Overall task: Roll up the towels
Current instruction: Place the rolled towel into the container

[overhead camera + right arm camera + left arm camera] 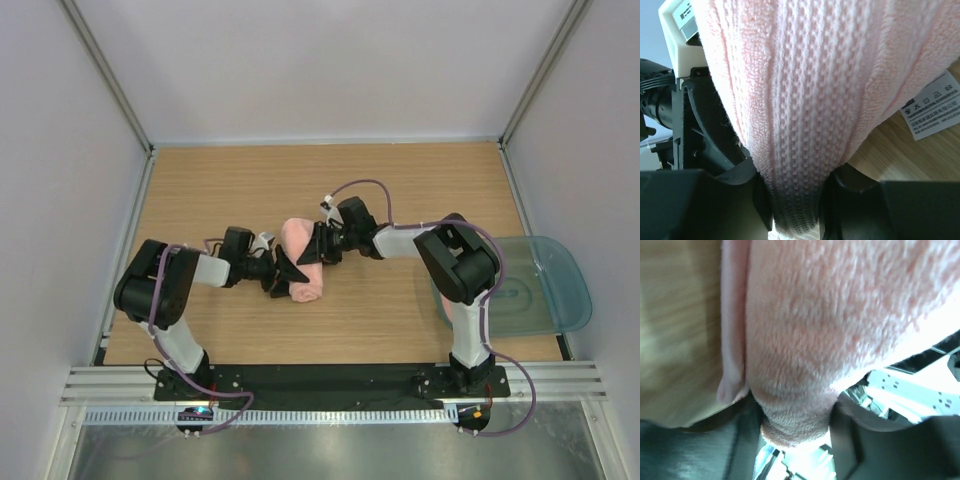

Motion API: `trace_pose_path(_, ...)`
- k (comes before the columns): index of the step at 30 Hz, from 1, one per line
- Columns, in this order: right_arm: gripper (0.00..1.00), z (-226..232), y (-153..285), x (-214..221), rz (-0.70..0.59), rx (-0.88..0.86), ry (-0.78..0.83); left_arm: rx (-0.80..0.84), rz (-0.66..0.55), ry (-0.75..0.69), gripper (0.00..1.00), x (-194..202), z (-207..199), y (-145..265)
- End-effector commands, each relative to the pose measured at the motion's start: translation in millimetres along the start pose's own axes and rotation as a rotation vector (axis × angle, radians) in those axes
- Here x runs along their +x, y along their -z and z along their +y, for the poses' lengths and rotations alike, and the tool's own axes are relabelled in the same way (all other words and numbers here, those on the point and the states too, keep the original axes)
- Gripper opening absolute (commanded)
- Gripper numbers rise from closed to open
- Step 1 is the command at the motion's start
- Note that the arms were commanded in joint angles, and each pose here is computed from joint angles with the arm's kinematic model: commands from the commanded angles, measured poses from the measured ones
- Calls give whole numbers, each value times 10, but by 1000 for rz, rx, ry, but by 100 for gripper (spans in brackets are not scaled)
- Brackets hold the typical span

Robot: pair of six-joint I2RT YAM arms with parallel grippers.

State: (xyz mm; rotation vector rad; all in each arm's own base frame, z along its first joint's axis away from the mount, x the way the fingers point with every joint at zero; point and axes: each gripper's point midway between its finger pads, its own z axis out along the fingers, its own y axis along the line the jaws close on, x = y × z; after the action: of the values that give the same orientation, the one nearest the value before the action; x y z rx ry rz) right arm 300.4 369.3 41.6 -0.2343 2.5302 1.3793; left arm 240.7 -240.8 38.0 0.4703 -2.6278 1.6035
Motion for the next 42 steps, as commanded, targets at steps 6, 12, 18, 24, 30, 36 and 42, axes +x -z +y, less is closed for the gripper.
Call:
trace_pose_path(6,1,305,403,-179,-61,126,75,-280,-159,-19,62,28,239,334)
trace_pose_path(12,1,126,1478,-319,-249,350,-51,-358,-260,-191,64,113,-68,781)
trace_pose_path(18,1,-125,3006,-192,-490,844,-76,-412,-313,-298,65,205,-225,1082)
trace_pose_path(24,1,-720,3855,153,-539,1315,-235,-350,-289,-327,63,261,-328,1049)
trace_pose_path(30,1,-1058,3971,347,-440,1425,-341,-327,-284,-340,63,285,-377,1053)
trace_pose_path(36,1,-1239,3518,387,-323,1299,-355,-323,-287,-345,62,273,-383,1043)
trace_pose_path(42,1,-1105,2714,282,-262,894,-365,-333,-290,-341,62,254,-361,1039)
